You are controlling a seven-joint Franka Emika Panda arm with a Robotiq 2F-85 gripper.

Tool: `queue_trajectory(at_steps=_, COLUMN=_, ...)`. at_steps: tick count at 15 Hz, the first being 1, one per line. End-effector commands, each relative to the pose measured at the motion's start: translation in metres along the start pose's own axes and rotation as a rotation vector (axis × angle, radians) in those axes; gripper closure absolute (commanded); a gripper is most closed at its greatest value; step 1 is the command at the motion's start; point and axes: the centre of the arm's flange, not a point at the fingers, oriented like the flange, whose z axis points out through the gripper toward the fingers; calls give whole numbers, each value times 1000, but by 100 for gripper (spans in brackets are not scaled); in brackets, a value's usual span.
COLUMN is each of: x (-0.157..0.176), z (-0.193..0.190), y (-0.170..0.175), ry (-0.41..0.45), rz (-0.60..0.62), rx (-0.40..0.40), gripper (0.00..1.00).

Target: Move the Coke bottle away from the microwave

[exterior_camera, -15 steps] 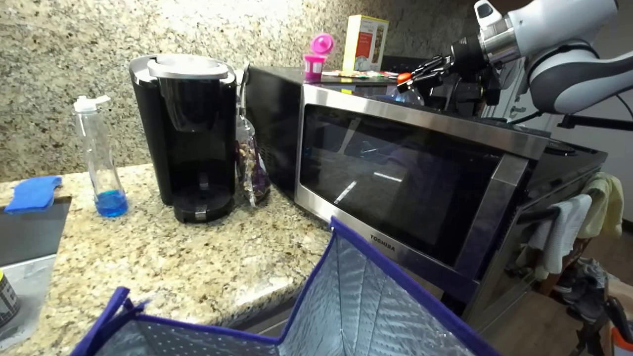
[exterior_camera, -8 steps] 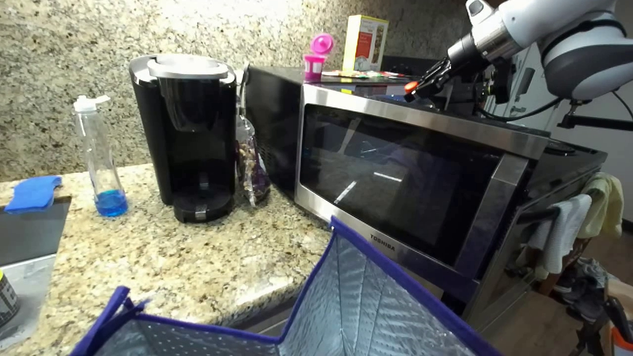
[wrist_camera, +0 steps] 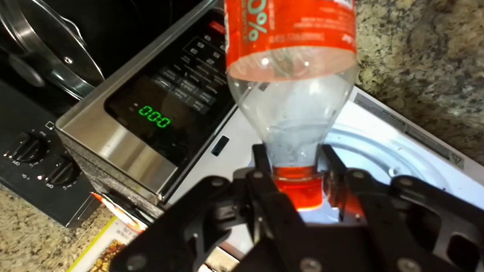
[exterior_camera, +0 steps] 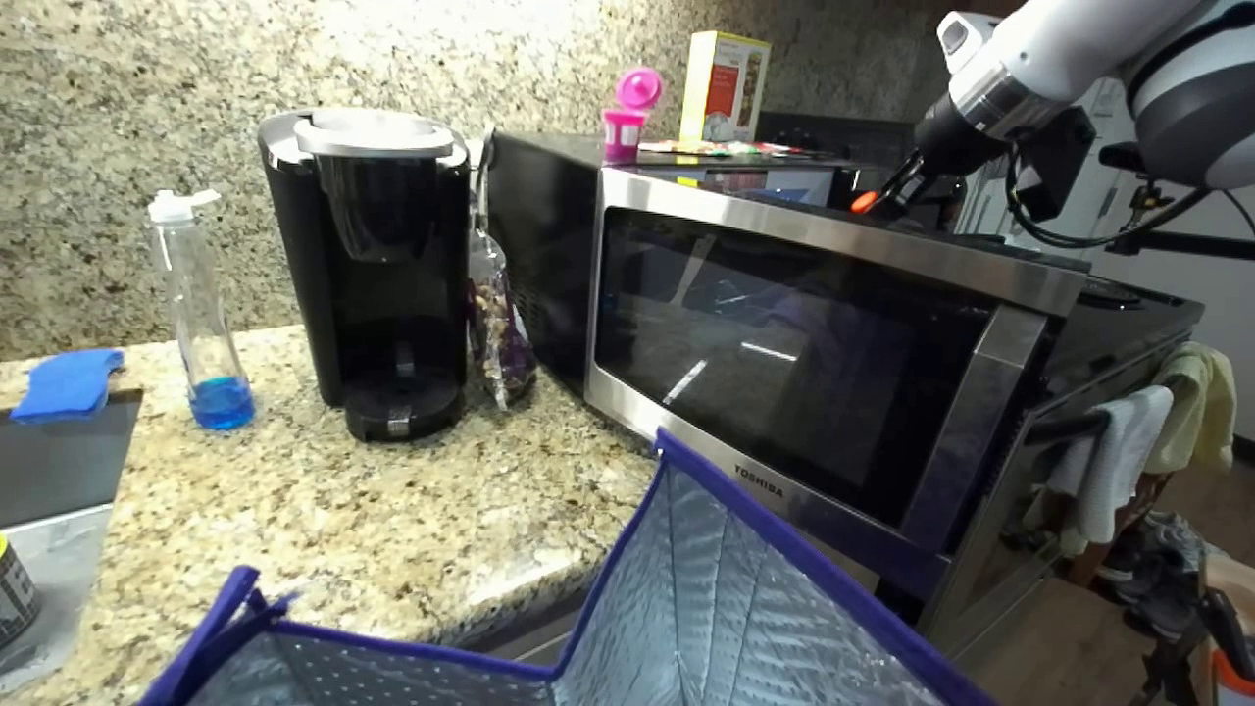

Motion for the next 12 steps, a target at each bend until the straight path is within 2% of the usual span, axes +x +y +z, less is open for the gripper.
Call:
queue_trajectory(at_steps=1, x=-1, z=3, y=0, ry=-2, rz=-2, rx=-4, gripper=89)
queue_trajectory(at_steps=2, x=2, z=3, y=1, ry=-10, rz=39, rx=-32, gripper=89)
queue_trajectory(at_steps=3, x=5, z=2, y=4, ry=-36, rz=86, rx=-111, gripper=89)
queue_trajectory(at_steps=4, x=9, z=1, y=5, ry=-43, rz=124, rx=-155, gripper=89)
queue_trajectory(at_steps=6, x=14, z=-2, y=6, ry=-40, rz=206, rx=-222, gripper=89)
queue_trajectory(at_steps=11, x=29, z=0, y=0, ry=16, rz=421, rx=-376, gripper=89)
queue_trajectory(at_steps=12, x=23, z=-7, y=4, ry=-7, rz=362, rx=-300, gripper=89)
